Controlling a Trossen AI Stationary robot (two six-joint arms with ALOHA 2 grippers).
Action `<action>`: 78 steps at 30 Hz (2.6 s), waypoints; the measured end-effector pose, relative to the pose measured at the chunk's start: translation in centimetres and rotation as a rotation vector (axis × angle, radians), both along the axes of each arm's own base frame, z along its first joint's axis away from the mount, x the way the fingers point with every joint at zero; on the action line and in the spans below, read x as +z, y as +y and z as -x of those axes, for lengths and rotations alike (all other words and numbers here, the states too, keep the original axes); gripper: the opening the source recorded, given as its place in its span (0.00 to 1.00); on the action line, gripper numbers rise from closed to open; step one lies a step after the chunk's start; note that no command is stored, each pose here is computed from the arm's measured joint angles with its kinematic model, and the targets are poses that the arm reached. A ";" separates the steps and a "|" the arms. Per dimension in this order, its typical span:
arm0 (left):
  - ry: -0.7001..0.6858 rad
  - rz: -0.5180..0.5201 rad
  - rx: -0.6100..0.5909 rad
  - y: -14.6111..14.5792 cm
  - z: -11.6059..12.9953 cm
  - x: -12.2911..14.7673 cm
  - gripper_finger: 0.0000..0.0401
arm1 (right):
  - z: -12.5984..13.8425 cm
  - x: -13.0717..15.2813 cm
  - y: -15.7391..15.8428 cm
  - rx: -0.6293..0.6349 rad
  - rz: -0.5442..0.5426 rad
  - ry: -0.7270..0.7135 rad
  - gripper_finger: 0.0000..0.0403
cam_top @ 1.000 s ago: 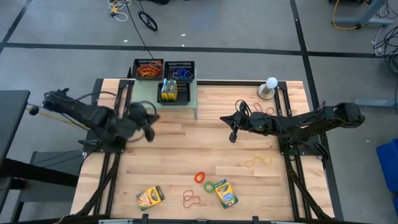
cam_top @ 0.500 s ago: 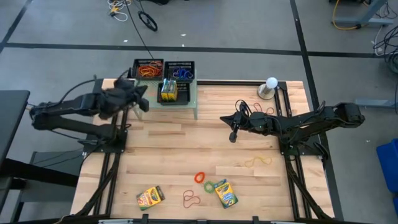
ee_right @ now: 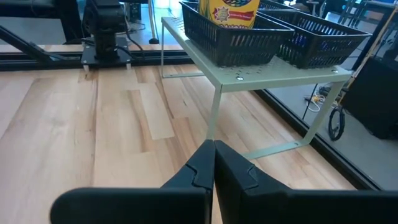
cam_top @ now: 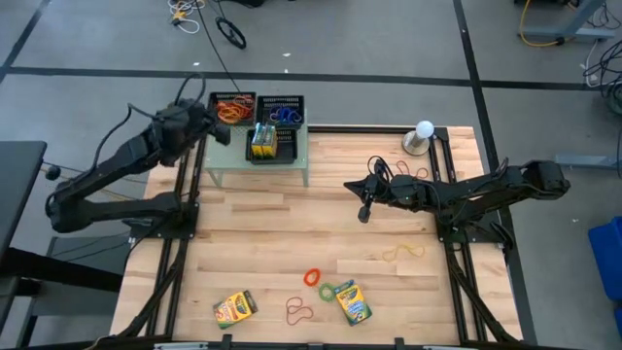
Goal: Pick & Place Office Desk Supplies
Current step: Put the orange rubber band into the top left black bin on the shelf, then put the yellow rubber band into the top left black bin on the shelf
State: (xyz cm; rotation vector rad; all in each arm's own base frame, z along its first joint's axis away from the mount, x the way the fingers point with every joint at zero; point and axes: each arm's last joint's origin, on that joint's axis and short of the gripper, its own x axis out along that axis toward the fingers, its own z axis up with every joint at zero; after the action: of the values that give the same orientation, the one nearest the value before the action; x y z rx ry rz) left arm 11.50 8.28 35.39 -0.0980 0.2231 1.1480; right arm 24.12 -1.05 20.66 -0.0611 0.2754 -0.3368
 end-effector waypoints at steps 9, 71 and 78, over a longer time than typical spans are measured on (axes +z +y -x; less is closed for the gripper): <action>0.070 0.028 0.079 5.6 -1.0 -1.2 0.01 | 0.0 0.0 0.0 0.000 0.000 0.000 0.03; 0.328 0.285 -0.045 6.8 0.8 2.2 0.47 | 0.0 0.1 0.0 0.006 0.021 0.000 0.03; 0.195 0.264 -0.330 1.7 -1.2 -0.2 0.15 | 0.0 0.1 0.0 0.006 0.021 0.000 0.03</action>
State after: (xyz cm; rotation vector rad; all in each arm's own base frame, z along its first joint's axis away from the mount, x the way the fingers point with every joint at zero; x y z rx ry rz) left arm 12.71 9.98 35.19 -0.1757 0.5439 0.7947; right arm 24.15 -1.04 20.73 -0.0824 0.2713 -0.3335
